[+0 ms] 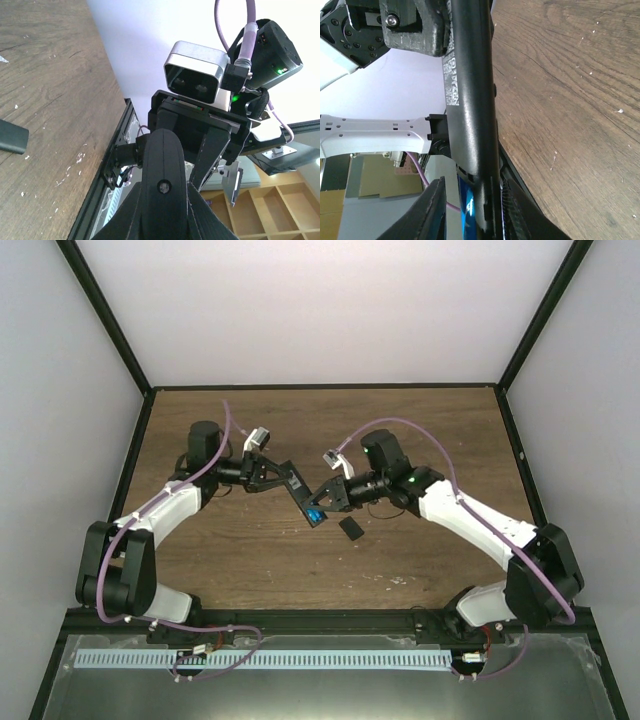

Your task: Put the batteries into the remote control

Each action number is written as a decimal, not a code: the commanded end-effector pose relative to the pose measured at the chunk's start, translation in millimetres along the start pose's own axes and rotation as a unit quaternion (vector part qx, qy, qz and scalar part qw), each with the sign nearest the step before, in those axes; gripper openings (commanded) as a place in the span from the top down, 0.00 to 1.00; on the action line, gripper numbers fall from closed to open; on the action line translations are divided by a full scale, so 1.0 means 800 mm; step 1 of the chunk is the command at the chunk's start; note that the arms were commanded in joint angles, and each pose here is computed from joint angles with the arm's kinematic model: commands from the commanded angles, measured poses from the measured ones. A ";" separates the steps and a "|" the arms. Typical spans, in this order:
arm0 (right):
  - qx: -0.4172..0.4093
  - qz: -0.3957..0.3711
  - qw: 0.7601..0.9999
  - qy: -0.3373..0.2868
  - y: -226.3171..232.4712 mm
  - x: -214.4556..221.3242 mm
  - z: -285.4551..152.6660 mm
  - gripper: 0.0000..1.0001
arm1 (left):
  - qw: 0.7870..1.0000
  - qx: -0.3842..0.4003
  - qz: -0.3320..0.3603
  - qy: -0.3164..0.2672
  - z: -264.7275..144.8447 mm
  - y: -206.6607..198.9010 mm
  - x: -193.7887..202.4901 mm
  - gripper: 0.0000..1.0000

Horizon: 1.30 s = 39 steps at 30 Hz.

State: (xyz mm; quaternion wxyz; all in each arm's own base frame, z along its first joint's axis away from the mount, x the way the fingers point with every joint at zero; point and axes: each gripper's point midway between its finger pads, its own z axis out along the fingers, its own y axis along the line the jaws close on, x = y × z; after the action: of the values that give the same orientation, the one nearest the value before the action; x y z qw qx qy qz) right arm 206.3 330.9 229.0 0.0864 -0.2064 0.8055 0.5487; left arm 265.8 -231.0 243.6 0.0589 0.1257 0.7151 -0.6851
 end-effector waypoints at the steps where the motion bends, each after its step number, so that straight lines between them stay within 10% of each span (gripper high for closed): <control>1: -0.012 -0.024 1.000 -0.011 0.027 -0.004 -0.012 0.76 | 1.000 0.005 0.007 0.005 0.002 -0.001 0.001 1.00; 39: -0.021 -0.016 1.000 0.001 0.018 0.035 -0.028 0.78 | 1.000 0.010 0.011 0.011 0.002 -0.007 0.002 1.00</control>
State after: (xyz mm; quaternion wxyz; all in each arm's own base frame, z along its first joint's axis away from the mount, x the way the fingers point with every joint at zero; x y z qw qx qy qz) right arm 181.1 312.6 230.8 0.0789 -0.2117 0.8000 0.5558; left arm 262.3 -232.0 245.1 0.0466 0.1262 0.7125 -0.6886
